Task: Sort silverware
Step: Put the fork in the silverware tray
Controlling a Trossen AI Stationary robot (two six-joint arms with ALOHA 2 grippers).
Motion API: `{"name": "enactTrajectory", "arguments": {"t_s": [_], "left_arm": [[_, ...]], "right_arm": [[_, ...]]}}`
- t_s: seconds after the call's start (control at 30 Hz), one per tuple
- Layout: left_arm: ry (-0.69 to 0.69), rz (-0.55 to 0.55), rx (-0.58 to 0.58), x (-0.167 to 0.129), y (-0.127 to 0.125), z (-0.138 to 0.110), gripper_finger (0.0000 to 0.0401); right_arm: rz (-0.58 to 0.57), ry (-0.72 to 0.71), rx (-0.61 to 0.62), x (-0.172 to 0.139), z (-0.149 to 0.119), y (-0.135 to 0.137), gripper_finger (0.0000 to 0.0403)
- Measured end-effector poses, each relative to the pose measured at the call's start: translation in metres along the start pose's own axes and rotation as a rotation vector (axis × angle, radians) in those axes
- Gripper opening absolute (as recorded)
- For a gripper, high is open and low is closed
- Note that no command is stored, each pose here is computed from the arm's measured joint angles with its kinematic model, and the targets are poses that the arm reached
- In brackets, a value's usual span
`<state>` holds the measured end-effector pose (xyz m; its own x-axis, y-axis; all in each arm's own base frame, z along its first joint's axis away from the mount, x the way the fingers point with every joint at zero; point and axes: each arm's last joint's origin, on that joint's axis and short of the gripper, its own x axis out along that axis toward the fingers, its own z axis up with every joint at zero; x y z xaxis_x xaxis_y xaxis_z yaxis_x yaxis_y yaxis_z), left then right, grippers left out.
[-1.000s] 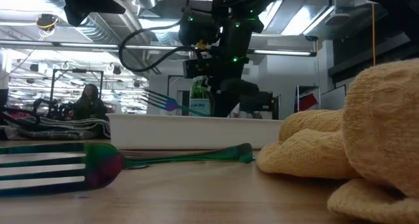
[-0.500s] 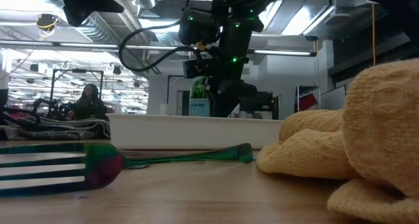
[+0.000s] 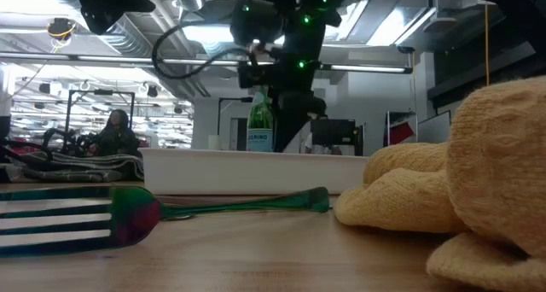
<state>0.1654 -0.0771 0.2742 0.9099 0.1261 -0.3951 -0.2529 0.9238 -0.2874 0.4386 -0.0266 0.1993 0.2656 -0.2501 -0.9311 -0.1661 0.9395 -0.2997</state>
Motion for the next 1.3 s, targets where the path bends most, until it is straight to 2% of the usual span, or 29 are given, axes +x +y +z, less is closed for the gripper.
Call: {"name": "enactTrajectory", "arguments": {"t_s": [0.23,0.5,0.6,0.7,0.83,0.93,1.1,1.3], "left_arm": [[0.028,-0.035,0.088,0.007,-0.004,-0.002,0.0127],[0.091,-0.143,0.131,0.039,-0.012,-0.005,0.0127],[0.120,-0.192,0.119,0.049,-0.012,-0.006,0.0127],[0.135,-0.220,0.117,0.052,-0.011,-0.005,0.0127],[0.137,-0.215,0.118,0.053,-0.010,-0.005,0.0127],[0.146,-0.208,0.113,0.053,-0.009,-0.006,0.0127],[0.153,-0.201,0.126,0.053,-0.008,-0.006,0.0127],[0.149,-0.122,0.090,0.054,-0.004,-0.007,0.0127]], "right_arm": [[0.006,-0.065,0.082,-0.040,0.017,-0.015,0.0092],[0.013,-0.186,0.121,-0.094,0.032,-0.032,0.0092],[0.064,-0.219,0.120,-0.112,0.033,-0.035,0.0092],[0.189,-0.242,0.106,-0.125,0.031,-0.034,0.0092],[0.406,-0.241,0.071,-0.131,0.029,-0.022,0.0092],[0.510,-0.228,0.034,-0.133,0.030,-0.004,0.0092],[0.551,-0.198,-0.048,-0.131,0.033,0.029,0.0092],[0.573,-0.160,-0.117,-0.125,0.033,0.053,0.0092]]}}
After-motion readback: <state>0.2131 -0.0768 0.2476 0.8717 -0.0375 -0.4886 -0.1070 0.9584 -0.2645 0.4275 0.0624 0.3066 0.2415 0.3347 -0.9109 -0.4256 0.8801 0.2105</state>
